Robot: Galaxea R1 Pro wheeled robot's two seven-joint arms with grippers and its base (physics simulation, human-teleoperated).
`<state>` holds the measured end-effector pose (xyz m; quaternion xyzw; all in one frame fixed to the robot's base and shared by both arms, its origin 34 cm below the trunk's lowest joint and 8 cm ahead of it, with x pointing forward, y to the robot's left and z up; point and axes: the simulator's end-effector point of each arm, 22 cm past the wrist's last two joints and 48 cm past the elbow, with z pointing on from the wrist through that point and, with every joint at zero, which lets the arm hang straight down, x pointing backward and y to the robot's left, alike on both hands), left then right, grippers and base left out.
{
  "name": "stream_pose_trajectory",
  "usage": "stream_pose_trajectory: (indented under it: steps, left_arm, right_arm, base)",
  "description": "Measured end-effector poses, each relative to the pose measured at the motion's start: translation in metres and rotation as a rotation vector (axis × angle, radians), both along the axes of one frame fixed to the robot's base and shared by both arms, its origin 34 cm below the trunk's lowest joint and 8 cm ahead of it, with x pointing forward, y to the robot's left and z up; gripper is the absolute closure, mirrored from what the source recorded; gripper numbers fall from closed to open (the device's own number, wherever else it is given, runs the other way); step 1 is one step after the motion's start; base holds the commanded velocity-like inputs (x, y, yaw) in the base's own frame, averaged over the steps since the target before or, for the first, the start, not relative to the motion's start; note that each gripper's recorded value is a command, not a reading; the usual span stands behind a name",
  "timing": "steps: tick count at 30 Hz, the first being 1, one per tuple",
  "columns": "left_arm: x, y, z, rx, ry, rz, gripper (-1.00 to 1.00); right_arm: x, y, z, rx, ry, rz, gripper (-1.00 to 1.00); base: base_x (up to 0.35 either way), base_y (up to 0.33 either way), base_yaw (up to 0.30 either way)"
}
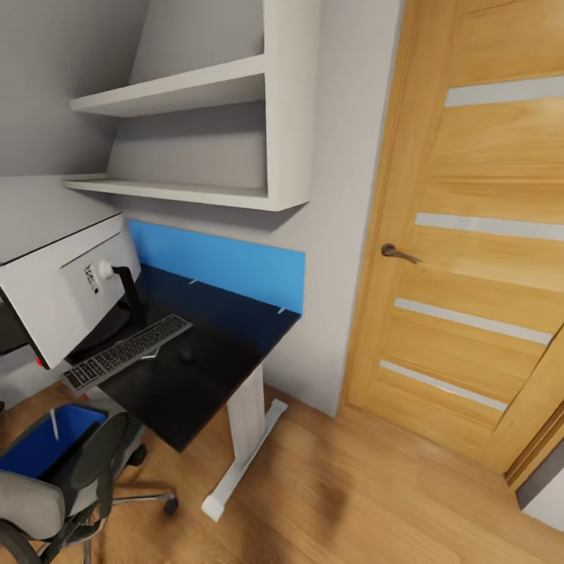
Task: In the bedroom, organize the workspace by keeping the computer under the desk, ensuring the monitor is on the desk, placing the keyboard on the desk next to the monitor, placing the mouse on the desk next to the keyboard, moving the folder from the swivel chair onto the desk next to the mouse, stacking the notebook on top of the folder with the pen on top of the notebook, and positioning the swivel chair next to the desk.
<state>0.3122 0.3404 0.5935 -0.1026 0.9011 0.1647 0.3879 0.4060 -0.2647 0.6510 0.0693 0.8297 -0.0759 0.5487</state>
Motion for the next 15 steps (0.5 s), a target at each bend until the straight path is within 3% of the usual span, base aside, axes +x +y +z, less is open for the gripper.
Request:
stream_pose_trajectory:
  steps: [15]
  left_arm:
    - [-0.0019,0.0003,-0.001,0.0,0.006,0.001,-1.0]
  right_arm:
    - [-0.0013,0.0002,-0.0013,0.0,0.005,0.001,-1.0]
  base:
    - [0.0,-0.206,0.277]
